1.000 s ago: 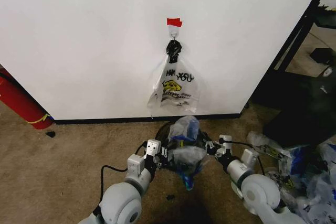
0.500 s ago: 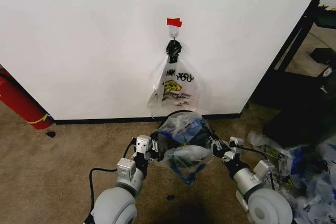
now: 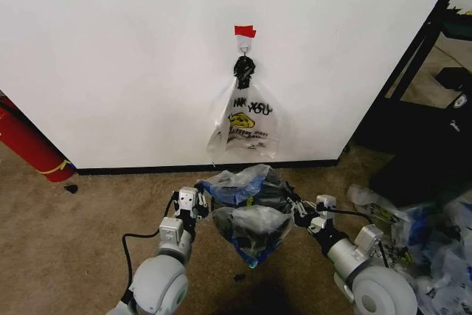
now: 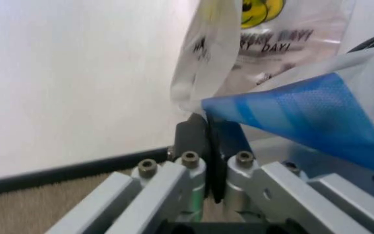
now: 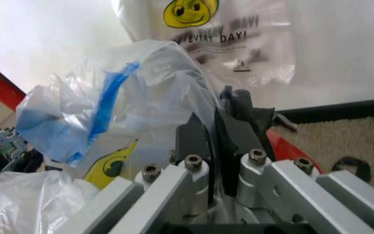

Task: Pick up the garbage bag from the wall and place it over the trash bin.

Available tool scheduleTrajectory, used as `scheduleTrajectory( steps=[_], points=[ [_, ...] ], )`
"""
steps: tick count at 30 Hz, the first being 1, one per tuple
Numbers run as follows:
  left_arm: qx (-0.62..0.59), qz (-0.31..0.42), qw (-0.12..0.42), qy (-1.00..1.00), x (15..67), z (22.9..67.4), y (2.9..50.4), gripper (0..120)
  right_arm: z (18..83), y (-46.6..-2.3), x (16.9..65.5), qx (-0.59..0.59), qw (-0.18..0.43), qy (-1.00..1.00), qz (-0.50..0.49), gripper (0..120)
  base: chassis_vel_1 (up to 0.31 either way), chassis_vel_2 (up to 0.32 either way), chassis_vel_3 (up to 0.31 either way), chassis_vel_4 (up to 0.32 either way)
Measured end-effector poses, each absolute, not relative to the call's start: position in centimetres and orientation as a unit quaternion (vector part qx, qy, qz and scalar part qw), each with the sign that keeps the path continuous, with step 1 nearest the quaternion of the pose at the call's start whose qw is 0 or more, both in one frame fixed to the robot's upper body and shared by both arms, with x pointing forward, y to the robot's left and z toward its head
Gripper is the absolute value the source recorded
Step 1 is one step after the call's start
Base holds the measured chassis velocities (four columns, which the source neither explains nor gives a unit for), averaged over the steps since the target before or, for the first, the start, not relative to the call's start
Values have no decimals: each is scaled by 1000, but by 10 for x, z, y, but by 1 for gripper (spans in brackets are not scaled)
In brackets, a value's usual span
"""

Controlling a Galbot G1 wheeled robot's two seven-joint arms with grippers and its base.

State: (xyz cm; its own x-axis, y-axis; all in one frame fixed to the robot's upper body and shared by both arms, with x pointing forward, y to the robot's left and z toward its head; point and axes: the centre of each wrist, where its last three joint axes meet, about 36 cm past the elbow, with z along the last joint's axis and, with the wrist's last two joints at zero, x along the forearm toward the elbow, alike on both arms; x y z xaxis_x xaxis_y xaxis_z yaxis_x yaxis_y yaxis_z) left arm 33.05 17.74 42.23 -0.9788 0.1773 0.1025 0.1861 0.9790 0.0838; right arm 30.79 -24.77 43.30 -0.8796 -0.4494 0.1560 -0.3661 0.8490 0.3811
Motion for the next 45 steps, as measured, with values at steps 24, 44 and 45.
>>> scheduleTrajectory(
  steps=[24, 44, 45],
  points=[
    [-257, -464, -248, -811, 358, 379, 260, 91, 453, -245, 312, 226, 107, -955, -159, 0, 0, 0, 0, 0],
    [-343, -473, -336, -738, 383, 395, 259, 66, 460, -242, 313, 231, 108, -955, -153, 0, 0, 0, 0, 0],
    [-350, -460, -337, -743, 384, 394, 259, 62, 459, -242, 314, 230, 110, -955, -153, 0, 0, 0, 0, 0]
  ],
)
